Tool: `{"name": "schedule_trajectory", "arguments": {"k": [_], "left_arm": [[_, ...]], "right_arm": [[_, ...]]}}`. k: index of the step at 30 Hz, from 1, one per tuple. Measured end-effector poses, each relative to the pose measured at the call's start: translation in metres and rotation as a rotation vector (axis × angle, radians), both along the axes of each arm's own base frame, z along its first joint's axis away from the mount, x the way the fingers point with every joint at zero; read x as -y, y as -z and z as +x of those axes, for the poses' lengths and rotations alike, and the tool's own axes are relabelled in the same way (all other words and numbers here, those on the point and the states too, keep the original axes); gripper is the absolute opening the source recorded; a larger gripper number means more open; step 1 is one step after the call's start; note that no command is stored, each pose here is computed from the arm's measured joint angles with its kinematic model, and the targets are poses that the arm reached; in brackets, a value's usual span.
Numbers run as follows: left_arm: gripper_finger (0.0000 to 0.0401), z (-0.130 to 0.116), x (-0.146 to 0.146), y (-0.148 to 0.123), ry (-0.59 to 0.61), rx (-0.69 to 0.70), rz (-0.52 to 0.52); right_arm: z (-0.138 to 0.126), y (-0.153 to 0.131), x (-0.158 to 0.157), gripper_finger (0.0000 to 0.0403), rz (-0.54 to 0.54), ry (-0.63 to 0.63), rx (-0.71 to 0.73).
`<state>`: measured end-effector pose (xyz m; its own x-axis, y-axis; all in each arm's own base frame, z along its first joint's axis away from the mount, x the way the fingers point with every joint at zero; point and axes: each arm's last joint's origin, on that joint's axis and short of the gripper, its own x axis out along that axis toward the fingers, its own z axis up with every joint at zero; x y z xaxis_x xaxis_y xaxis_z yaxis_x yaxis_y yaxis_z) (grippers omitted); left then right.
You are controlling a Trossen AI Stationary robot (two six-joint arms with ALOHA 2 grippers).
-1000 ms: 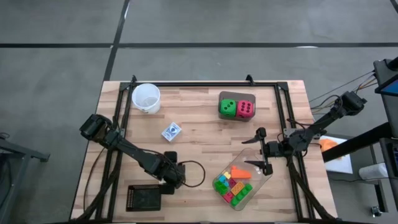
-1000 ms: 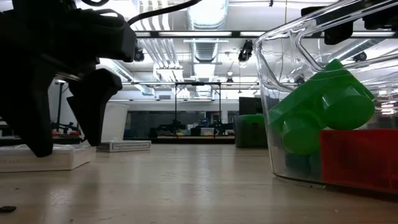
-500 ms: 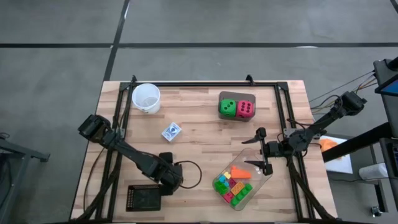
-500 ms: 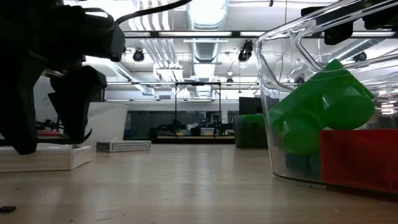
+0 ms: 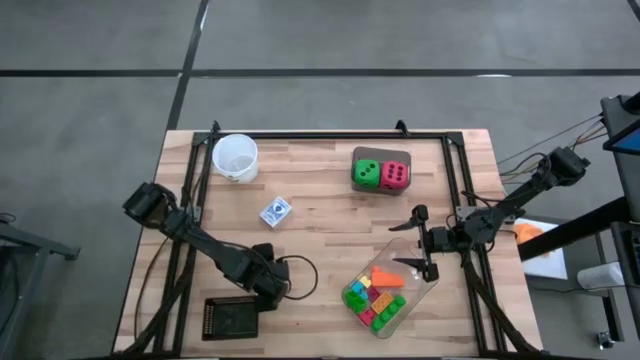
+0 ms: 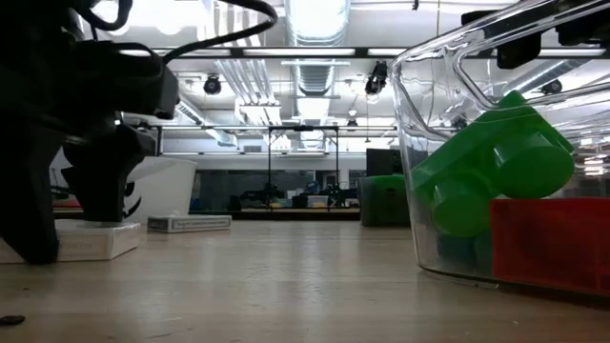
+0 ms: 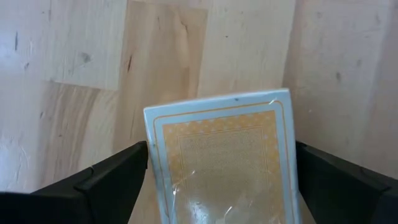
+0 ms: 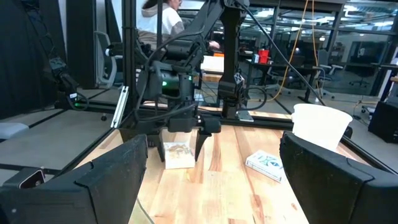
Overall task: Pick & Place Toys
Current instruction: Put the yellow playing cards into the black bin
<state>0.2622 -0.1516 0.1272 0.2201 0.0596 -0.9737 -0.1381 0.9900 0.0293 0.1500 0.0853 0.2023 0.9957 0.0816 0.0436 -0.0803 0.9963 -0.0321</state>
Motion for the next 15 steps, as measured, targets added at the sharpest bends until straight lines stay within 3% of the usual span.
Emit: {"name": "schedule_trajectory", "arguments": {"k": [4,9,15], "left_arm": [[0.0375,-0.002,-0.002,0.003,0.008,0.007,0.022],[0.03,-0.001,-0.003,-0.003,0.102,0.034,0.079],[0.0299,-0.004,-0.012,-0.019,0.107,0.133,0.226]], "right_arm": [[0.0,0.0,0.0,0.0356,0.0,0.0,0.0],[0.0,0.0,0.0,0.0356,0.0,0.0,-0.001],[0.0,0.001,0.0,0.0356,-0.002,0.0,-0.005]]}}
